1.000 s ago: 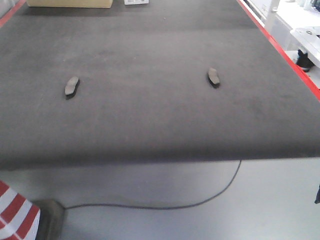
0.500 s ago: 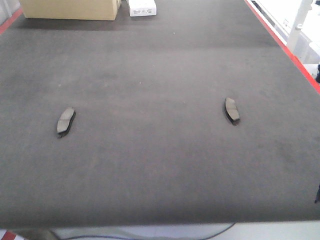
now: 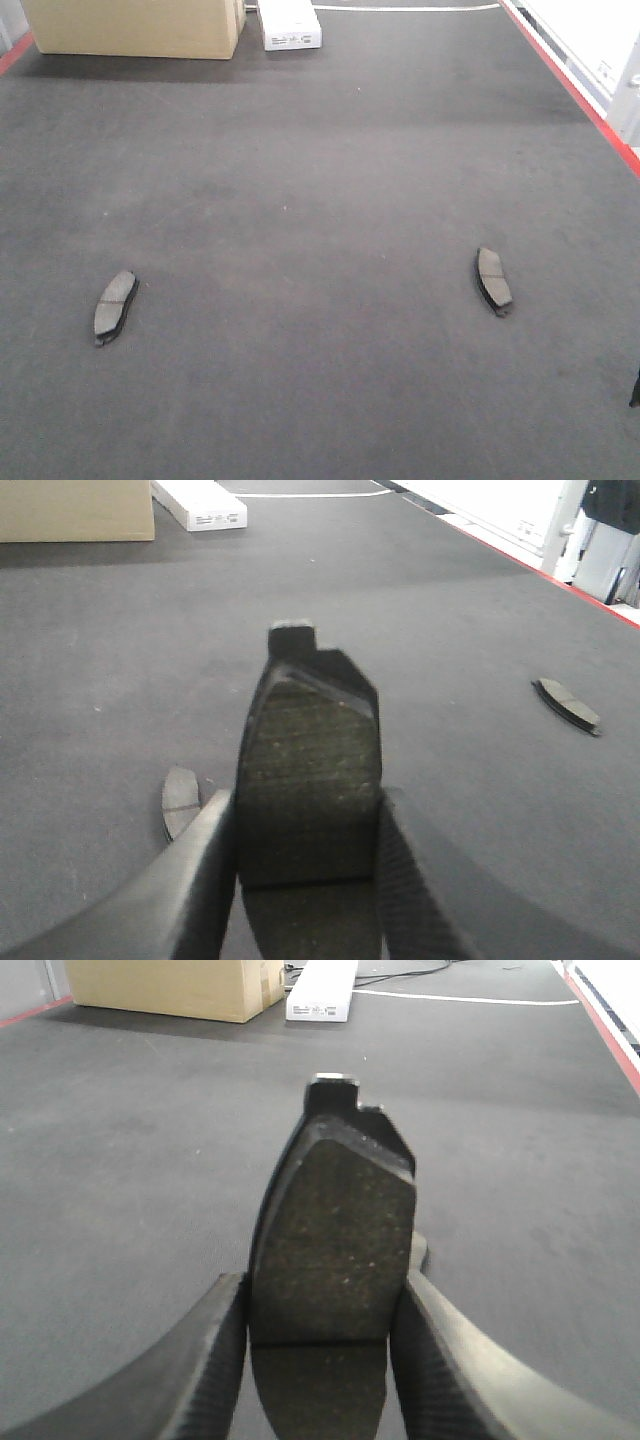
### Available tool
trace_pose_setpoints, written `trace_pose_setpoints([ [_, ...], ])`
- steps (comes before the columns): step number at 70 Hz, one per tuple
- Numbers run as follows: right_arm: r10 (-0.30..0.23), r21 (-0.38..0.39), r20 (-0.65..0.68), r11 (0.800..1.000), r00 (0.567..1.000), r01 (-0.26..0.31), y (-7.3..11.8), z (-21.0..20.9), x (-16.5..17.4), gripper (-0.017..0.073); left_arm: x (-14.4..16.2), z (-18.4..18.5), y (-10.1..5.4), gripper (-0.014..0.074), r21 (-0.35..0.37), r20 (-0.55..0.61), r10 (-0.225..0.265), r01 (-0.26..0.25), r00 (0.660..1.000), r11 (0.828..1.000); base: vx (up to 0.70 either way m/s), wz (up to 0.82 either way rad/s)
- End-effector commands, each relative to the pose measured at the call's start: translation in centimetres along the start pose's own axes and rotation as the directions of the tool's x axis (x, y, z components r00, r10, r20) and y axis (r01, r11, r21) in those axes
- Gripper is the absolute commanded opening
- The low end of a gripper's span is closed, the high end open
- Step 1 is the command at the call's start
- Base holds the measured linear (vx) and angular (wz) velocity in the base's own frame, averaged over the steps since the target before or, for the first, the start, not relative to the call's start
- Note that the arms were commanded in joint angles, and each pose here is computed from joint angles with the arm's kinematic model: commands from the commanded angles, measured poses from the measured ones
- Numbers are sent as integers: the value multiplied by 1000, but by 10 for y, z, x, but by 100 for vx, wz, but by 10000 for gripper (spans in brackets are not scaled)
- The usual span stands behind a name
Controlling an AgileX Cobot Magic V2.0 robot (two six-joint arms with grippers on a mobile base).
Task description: Move and align brake pads A on conveyor
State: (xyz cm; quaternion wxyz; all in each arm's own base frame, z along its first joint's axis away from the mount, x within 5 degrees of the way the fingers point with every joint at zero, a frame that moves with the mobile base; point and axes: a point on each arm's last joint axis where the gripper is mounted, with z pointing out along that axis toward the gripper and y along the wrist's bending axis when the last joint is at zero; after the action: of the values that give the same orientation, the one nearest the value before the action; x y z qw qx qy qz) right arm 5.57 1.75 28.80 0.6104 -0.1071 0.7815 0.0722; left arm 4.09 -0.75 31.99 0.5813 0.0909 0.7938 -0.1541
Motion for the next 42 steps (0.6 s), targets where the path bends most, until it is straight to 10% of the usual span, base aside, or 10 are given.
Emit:
trace_pose_setpoints([
  [1, -10, 24, 115, 1000, 993, 7, -2, -3, -17, -2, -17, -3, -4, -6, 33, 105, -1, -2, 994, 999, 19, 5],
  [42, -10, 24, 115, 1000, 993, 7, -2, -3, -17, -2, -17, -3, -4, -6, 33, 105, -1, -2, 994, 999, 7, 3],
])
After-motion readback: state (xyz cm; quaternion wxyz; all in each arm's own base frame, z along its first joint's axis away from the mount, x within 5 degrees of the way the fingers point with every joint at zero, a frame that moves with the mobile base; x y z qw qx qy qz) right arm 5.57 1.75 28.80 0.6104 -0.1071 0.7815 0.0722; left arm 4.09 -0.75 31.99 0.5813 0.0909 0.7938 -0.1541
